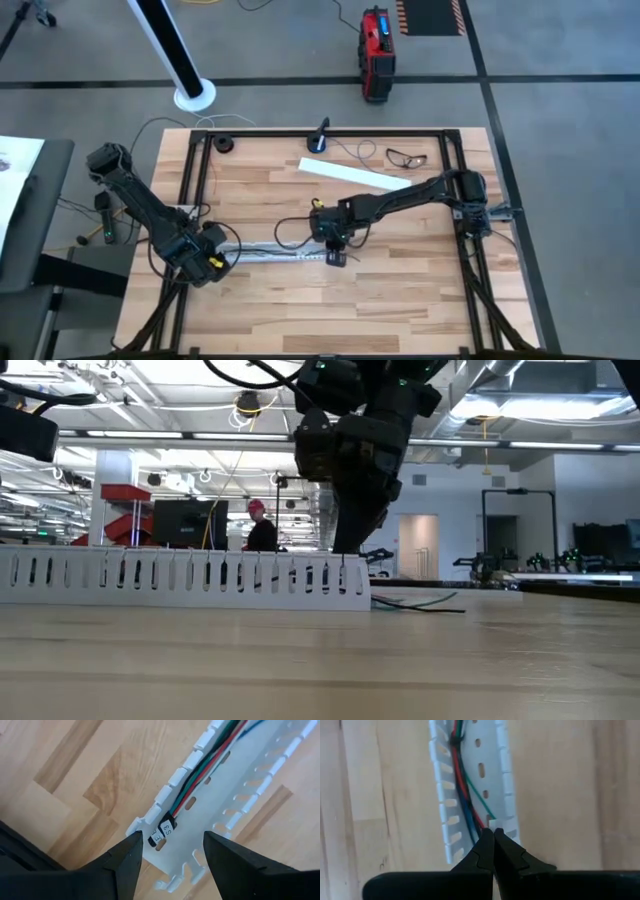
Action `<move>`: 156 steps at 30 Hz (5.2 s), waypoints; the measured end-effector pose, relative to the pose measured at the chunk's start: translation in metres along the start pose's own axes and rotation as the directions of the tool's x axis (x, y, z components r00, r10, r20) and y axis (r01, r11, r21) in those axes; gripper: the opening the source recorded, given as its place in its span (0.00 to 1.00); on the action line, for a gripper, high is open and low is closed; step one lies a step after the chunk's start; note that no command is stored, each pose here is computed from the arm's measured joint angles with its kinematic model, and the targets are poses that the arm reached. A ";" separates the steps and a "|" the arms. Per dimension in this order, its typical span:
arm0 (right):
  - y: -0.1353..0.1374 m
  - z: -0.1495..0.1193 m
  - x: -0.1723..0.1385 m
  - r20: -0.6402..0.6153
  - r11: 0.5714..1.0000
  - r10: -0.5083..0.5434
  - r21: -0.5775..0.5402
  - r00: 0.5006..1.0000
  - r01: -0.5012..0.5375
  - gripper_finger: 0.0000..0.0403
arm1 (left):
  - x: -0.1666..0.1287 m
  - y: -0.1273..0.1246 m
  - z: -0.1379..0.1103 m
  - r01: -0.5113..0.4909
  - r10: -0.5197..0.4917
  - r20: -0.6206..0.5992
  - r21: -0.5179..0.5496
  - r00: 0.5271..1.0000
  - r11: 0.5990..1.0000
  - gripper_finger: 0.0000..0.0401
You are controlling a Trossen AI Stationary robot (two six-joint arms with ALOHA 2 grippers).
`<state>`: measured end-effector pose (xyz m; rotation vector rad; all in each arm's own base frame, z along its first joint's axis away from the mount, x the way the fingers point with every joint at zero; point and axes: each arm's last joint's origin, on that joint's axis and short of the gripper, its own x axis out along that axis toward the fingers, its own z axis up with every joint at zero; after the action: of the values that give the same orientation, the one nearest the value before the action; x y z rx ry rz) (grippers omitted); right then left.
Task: Ziptie cables
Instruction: Put the colored zip-tied into the white cable duct
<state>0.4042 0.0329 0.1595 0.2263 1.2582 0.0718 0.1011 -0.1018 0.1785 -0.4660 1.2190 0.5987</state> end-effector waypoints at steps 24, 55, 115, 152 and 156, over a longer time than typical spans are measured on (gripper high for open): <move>0.036 -0.038 -0.006 -0.065 0.967 -0.254 0.016 0.965 0.256 0.00 | 0.000 0.000 0.003 0.022 -0.002 0.089 -0.221 0.996 0.975 0.52; 0.006 -0.060 -0.128 0.042 0.862 -0.470 0.235 0.882 0.449 0.20 | -0.053 0.003 0.045 0.385 -0.016 0.757 -0.315 0.654 0.867 0.52; -0.006 -0.116 -0.069 -0.075 0.926 -0.340 0.148 0.937 0.348 0.41 | -0.023 -0.035 0.200 -0.036 -0.146 0.451 0.371 0.881 0.928 0.52; -0.018 -0.100 -0.026 -0.180 0.979 -0.185 0.051 0.966 0.197 0.17 | -0.023 -0.034 0.200 -0.058 -0.137 0.446 0.395 0.885 0.917 0.52; -0.017 -0.095 -0.049 -0.112 0.978 -0.182 0.081 0.977 0.192 0.03 | -0.023 -0.034 0.200 -0.064 -0.132 0.450 0.394 0.883 0.917 0.52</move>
<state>0.2980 0.0195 0.1747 0.1839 1.3827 -0.1382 0.2625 -0.0057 0.2576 0.0132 0.8288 0.3831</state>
